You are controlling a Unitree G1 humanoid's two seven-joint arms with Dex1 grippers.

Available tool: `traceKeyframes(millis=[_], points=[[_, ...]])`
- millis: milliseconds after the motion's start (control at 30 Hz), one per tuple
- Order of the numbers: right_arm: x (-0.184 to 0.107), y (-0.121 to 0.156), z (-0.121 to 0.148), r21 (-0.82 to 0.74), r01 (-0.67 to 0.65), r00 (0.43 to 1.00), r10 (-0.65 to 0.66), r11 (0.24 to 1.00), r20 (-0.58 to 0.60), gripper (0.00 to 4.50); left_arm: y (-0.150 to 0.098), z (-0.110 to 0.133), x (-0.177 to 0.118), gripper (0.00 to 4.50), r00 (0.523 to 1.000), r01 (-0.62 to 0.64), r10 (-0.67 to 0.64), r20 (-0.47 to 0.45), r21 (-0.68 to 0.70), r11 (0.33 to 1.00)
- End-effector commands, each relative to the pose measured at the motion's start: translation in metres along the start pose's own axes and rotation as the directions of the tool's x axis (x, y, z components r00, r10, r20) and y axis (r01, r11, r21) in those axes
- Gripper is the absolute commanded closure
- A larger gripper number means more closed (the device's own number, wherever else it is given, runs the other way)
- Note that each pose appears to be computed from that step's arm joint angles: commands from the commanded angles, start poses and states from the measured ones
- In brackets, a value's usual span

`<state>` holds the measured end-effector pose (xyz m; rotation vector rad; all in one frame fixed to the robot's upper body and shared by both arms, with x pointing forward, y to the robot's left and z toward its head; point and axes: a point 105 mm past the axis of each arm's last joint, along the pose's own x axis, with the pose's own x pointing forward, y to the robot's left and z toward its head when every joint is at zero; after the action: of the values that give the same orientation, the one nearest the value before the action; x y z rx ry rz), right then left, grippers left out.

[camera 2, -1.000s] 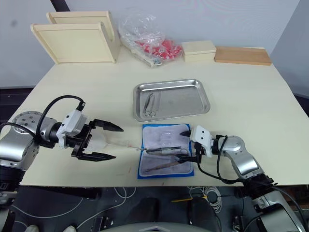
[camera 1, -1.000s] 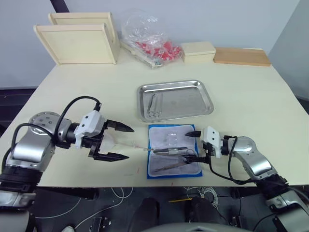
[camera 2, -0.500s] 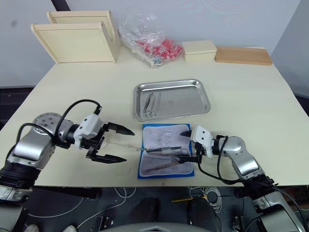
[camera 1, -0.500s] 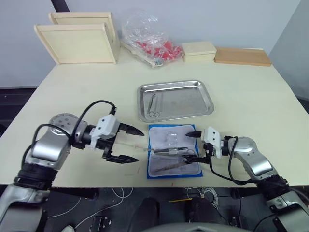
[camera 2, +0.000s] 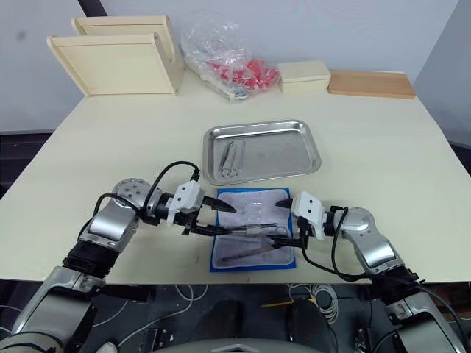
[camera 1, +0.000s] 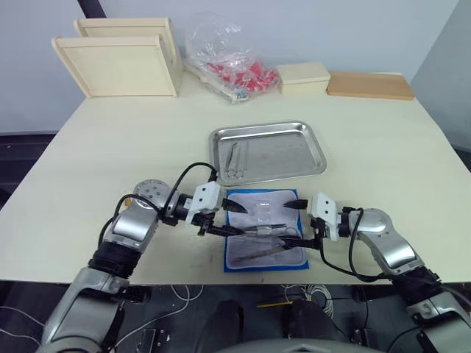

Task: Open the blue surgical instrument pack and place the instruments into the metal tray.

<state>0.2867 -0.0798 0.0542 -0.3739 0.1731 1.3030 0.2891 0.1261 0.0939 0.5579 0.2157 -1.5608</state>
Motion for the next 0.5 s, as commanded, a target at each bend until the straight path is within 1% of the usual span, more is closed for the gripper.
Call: traceKeyframes(millis=[33, 500], points=[[-0.014, 0.019, -0.070, 0.154, 0.022, 0.968, 0.017, 0.988, -0.251, 0.00, 0.001, 0.004, 0.005, 2.04, 1.000, 0.015, -0.015, -0.002, 0.039, 0.999], [-0.013, 0.018, -0.069, 0.147, 0.025, 0.968, 0.012, 0.989, -0.250, 0.00, 0.007, -0.006, 0.017, 2.04, 1.000, 0.015, -0.015, -0.004, -0.003, 1.000]])
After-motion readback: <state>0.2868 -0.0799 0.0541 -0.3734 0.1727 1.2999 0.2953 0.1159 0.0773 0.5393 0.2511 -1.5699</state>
